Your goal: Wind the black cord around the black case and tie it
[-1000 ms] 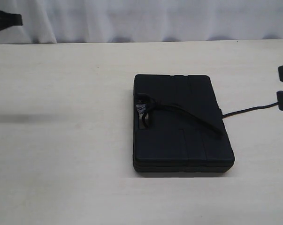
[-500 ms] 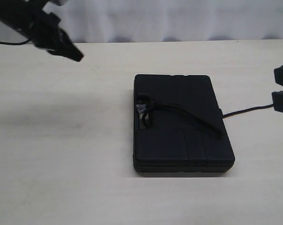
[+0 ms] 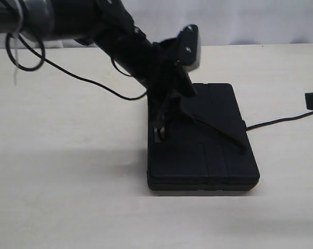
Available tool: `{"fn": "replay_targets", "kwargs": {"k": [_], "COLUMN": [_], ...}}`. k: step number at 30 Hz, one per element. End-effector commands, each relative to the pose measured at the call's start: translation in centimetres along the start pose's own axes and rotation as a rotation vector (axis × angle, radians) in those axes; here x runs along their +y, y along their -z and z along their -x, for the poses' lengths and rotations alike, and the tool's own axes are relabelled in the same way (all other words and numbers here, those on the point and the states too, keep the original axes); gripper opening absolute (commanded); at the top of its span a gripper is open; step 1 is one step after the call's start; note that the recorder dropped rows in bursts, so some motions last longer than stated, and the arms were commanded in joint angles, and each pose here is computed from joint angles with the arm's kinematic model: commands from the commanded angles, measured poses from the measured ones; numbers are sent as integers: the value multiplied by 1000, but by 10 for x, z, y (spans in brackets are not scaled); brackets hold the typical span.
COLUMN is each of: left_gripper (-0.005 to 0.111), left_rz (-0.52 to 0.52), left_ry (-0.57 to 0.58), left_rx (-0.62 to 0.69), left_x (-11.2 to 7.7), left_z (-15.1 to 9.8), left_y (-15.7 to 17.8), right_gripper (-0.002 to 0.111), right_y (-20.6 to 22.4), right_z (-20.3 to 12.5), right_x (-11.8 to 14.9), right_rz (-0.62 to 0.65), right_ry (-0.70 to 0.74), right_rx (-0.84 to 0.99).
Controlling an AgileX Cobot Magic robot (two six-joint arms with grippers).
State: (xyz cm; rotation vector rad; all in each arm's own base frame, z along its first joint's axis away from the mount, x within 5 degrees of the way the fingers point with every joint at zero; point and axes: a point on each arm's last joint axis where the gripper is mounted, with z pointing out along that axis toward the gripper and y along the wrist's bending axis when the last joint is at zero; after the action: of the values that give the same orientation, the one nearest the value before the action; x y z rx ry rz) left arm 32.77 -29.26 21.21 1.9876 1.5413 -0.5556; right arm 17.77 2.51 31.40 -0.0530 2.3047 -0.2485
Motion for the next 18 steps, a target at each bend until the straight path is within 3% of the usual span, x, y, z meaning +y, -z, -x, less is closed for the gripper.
{"fn": "replay_targets", "kwargs": {"k": [1, 6, 12, 15, 18], "left_gripper": [57, 57, 57, 57, 57], "left_rz": [41, 96, 89, 79, 64], "left_ry": [-140, -178, -161, -166, -142], "left_rx": [8, 16, 15, 18, 20], "left_x": [-6, -8, -8, -9, -11], "left_z": [13, 18, 16, 16, 15], "left_y": [-30, -49, -51, -52, -52], "right_gripper": [32, 37, 37, 38, 47], "right_y": [-31, -78, -148, -181, -212], "right_z": [0, -4, -23, -26, -25], "right_x": [-15, -43, -82, -97, -114], "right_rz": [-52, -12, 92, 165, 160], "right_ry": [-115, -347, -675, -730, -751], "right_rx": [77, 152, 292, 314, 330]}}
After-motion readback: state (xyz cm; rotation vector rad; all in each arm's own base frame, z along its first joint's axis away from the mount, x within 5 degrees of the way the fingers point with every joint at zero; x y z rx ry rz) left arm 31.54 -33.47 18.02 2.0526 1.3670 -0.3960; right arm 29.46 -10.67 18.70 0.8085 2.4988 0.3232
